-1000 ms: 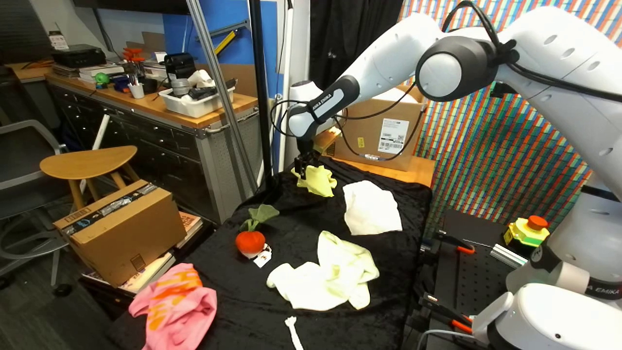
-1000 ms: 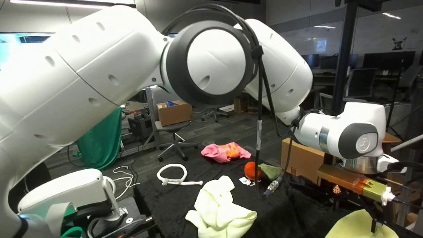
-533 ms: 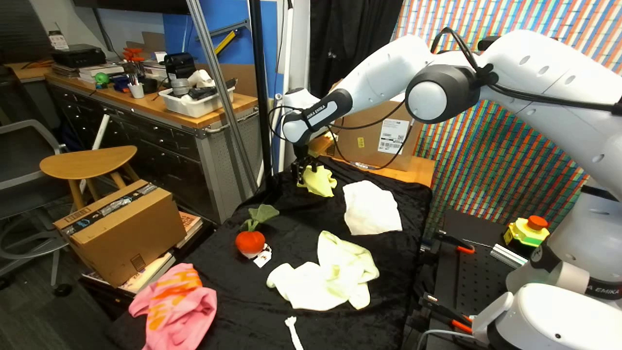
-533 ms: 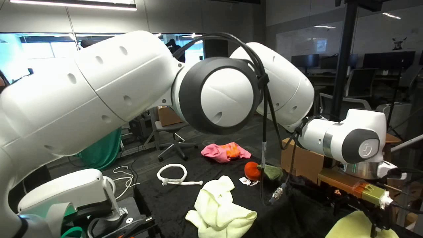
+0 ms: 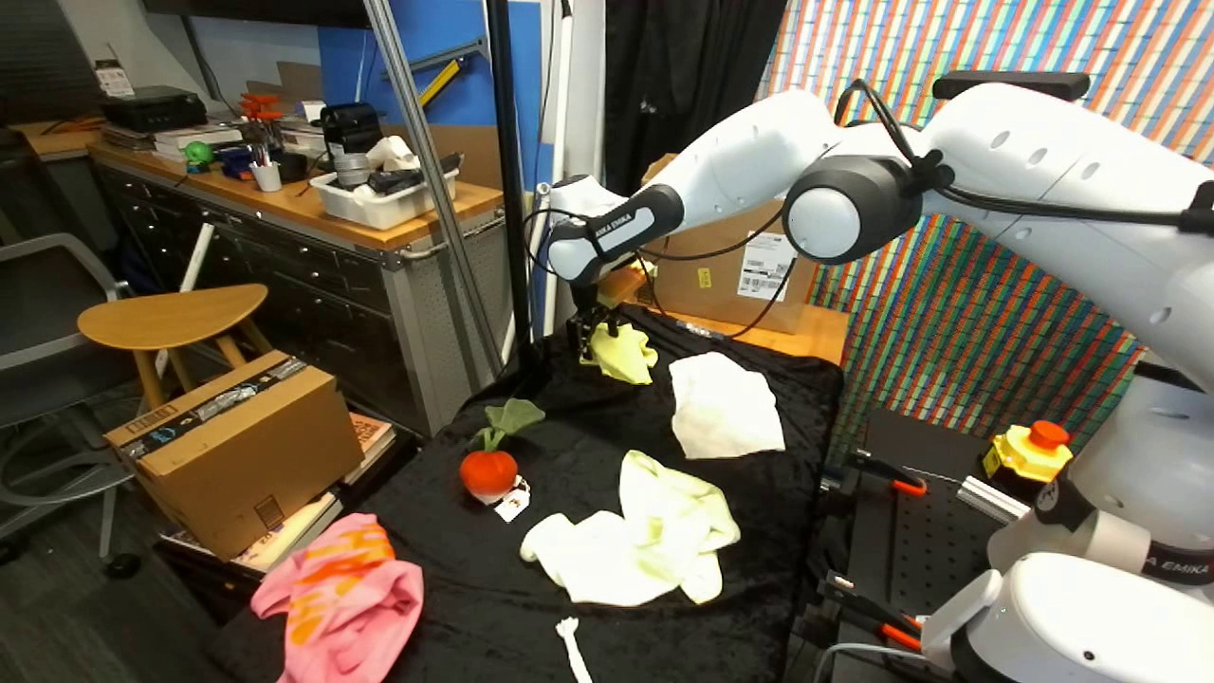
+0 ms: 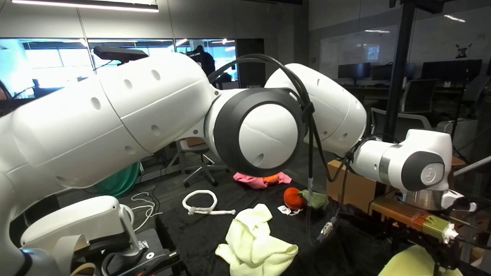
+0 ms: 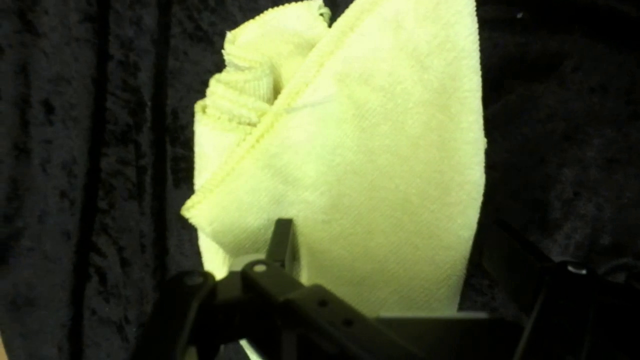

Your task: Pile up all the objects on the table

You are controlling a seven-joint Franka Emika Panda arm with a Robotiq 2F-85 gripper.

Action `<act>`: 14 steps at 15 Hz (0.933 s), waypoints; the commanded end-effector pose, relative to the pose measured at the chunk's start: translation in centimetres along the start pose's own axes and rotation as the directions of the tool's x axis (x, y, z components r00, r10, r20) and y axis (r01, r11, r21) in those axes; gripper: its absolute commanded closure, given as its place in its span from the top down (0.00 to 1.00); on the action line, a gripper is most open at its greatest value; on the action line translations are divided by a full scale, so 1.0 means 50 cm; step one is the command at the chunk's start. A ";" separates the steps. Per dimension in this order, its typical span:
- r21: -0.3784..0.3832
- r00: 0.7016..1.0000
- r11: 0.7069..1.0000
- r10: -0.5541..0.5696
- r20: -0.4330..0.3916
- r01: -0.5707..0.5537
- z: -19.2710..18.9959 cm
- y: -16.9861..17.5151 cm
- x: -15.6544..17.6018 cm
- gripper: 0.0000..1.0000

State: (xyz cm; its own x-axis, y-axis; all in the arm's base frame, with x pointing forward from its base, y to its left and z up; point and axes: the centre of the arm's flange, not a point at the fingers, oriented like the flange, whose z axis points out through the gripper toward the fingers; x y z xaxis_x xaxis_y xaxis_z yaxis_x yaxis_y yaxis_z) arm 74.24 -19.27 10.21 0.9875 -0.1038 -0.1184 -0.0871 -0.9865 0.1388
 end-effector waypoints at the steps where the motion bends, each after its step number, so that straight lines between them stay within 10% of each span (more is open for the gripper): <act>1: -0.012 1.000 1.000 0.021 0.000 -0.021 0.001 0.020 0.058 0.73; 10: 0.002 0.999 1.000 0.028 0.035 -0.028 -0.017 0.042 0.046 0.06; 14: 0.004 0.998 1.000 -0.014 0.058 0.014 -0.033 0.030 -0.003 0.02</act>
State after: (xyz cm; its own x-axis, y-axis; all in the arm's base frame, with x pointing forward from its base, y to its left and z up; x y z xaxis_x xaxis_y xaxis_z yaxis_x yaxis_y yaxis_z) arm 74.21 -20.77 11.06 0.9775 -0.1298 -0.1663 -0.1079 -0.9850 0.1345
